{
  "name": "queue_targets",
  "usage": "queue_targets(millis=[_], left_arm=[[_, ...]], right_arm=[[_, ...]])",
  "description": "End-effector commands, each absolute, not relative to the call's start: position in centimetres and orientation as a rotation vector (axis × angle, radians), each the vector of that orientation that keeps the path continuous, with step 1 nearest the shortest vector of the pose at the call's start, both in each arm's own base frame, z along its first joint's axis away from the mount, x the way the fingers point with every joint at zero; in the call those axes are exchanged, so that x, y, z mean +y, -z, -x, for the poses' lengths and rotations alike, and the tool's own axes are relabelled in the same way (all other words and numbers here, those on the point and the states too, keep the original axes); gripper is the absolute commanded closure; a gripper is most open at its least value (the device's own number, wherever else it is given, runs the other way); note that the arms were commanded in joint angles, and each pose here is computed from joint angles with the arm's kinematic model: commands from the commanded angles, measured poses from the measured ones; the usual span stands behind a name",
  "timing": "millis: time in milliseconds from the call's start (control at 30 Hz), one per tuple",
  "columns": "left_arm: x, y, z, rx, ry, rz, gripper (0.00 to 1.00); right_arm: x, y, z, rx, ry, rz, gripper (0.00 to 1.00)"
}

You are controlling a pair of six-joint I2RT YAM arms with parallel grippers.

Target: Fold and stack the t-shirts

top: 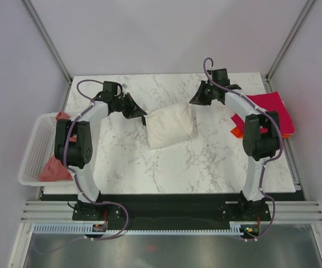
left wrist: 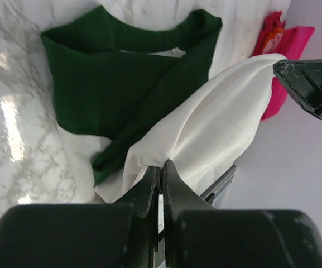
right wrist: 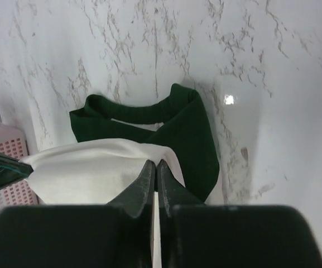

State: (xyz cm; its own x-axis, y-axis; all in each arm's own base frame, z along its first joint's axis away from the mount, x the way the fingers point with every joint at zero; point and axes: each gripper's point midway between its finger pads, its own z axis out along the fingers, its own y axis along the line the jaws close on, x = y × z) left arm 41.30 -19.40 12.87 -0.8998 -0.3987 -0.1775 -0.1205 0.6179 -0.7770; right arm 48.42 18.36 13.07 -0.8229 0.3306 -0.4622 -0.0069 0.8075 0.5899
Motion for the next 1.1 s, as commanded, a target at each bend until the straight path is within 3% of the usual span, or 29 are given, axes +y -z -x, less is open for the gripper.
queue_targets(millis=[0,33,67,133,200,300,433,567,767,967,1067], left_arm=[[-18.4,-11.8,-44.8,2.485,1.142,0.433,0.98],[-18.3,-11.0,-45.3,2.493,1.131,0.444,0.98],[-18.2,-11.0,-46.1,2.487,1.126,0.446,0.98],[-18.3,-9.7,-46.6,2.508,1.131,0.449,0.65],[-18.2,-10.4,-46.7,2.489,1.111,0.417,0.37],[-17.4,-11.6,-46.4,2.456,1.035,0.408,0.24],[-16.7,-15.6,-44.8,2.366,0.982,0.347,0.17],[-17.2,-15.5,-41.1,2.371,0.942,0.313,0.16],[-18.8,-13.9,-36.3,2.383,0.923,0.249,0.17],[-19.8,-11.6,-34.4,2.424,0.949,0.226,0.35],[-20.2,-10.8,-33.4,2.438,0.942,0.199,0.36]], right_arm=[[19.7,-14.3,-53.0,2.302,-0.886,-0.236,0.89],[20.0,-14.4,-53.8,2.277,-0.903,-0.233,0.76],[20.4,-14.0,-54.7,2.254,-0.924,-0.224,0.42],[20.6,-13.7,-55.1,2.246,-0.942,-0.219,0.15],[20.8,-14.5,-54.6,2.219,-0.955,-0.165,0.06],[20.2,-15.3,-53.9,2.19,-0.917,-0.128,0.04],[19.6,-14.9,-51.0,2.198,-0.923,-0.066,0.04],[19.2,-14.2,-48.5,2.197,-0.917,-0.035,0.06],[19.1,-12.3,-44.3,2.215,-0.947,0.027,0.15],[19.3,-10.5,-41.8,2.253,-0.971,0.056,0.26],[19.5,-10.9,-40.6,2.223,-0.968,0.084,0.25]])
